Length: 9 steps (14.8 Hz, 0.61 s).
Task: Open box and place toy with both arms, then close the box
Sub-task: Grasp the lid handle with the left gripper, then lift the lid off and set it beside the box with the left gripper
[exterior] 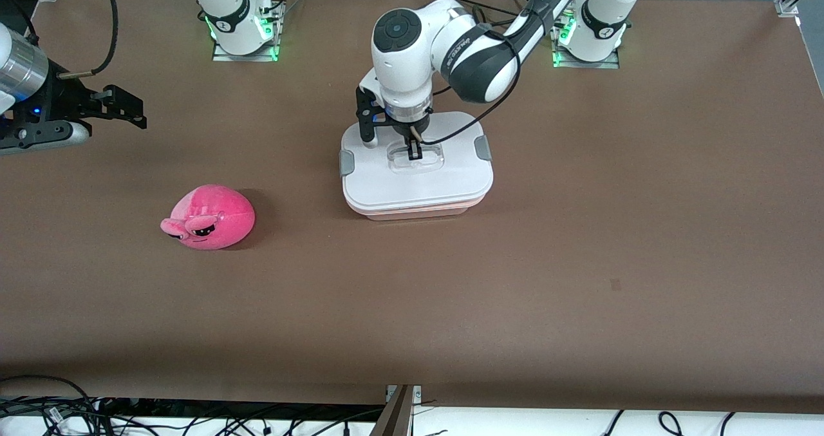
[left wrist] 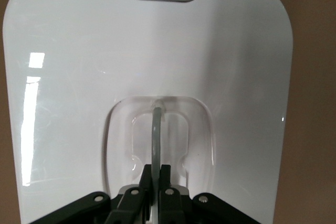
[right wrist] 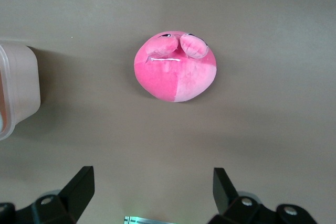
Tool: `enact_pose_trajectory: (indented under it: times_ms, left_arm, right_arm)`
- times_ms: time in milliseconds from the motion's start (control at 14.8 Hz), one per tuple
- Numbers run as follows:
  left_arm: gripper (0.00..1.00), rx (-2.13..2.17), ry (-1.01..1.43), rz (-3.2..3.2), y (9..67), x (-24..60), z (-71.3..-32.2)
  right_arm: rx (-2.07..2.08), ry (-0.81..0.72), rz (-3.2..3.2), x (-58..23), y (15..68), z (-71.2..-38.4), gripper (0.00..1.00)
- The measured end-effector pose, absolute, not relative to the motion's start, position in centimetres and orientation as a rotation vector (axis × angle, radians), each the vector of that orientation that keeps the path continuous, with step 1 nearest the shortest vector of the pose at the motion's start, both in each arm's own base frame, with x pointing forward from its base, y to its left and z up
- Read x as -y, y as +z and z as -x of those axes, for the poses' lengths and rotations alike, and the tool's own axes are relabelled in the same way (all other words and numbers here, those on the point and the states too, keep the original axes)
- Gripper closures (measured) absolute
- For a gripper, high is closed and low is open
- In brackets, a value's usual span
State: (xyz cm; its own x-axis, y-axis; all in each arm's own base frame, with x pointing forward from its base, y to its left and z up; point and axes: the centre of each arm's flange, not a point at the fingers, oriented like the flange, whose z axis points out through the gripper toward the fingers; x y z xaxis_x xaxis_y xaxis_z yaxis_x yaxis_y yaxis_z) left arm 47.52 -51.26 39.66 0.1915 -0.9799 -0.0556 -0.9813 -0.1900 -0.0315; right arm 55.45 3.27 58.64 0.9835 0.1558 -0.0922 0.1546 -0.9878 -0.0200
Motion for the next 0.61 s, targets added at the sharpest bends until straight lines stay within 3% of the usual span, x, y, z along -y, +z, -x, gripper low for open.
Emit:
enact_pose_trajectory:
  times_ms: [202, 606]
  left_arm:
    - [0.93, -1.839, 0.07, 2.485, 42.9, 46.1, -51.0]
    - [0.93, -1.46, 0.155, 2.769, 46.4, 28.2, -60.6]
  right_arm:
    - [0.245, 0.146, 3.116, -3.3, 58.6, -55.5, 0.0]
    - [0.243, 0.146, 3.117, -3.1, 58.6, -55.5, 0.0]
